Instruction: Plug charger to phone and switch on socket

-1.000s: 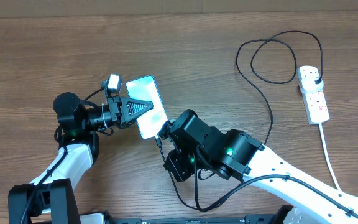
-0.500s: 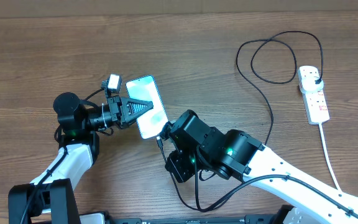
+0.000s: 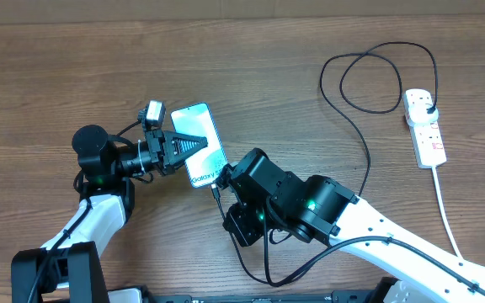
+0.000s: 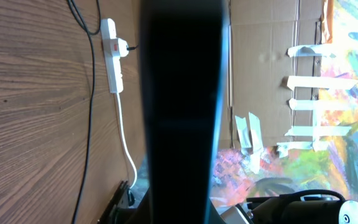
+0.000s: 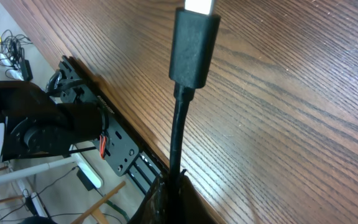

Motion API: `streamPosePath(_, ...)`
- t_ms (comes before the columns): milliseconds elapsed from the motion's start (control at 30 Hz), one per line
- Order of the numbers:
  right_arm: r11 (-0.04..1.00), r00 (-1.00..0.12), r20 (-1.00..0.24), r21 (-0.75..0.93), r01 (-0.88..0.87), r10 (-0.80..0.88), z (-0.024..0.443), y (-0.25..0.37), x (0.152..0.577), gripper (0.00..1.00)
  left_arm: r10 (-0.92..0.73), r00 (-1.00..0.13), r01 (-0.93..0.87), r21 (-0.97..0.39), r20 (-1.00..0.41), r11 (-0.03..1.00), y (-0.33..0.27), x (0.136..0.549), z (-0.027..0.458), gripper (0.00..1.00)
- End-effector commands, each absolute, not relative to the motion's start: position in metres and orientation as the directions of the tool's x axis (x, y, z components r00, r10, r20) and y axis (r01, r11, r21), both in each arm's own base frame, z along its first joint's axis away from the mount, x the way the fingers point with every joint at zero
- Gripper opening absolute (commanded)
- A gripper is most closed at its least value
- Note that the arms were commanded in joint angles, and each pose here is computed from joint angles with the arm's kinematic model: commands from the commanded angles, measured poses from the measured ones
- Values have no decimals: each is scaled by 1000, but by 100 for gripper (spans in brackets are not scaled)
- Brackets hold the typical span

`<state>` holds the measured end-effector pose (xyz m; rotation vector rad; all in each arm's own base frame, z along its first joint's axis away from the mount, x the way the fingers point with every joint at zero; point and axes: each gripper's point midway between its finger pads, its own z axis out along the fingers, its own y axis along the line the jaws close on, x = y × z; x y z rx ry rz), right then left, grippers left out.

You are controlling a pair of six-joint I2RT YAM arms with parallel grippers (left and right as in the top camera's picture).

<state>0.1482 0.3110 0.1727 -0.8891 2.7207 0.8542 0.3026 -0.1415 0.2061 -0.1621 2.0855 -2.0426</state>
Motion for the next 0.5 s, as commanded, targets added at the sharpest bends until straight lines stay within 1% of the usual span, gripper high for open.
streamPosePath(0,661,-808,-316,466,-588,-497,171,311,150,4,-219,-972,81,-996,-85,28,-144,303,210,4)
streamPosePath(467,655,-805,-329,469,-593,-493,173,313,152,4,-190,-975,109,-994,-113,28,-145,298,211,4)
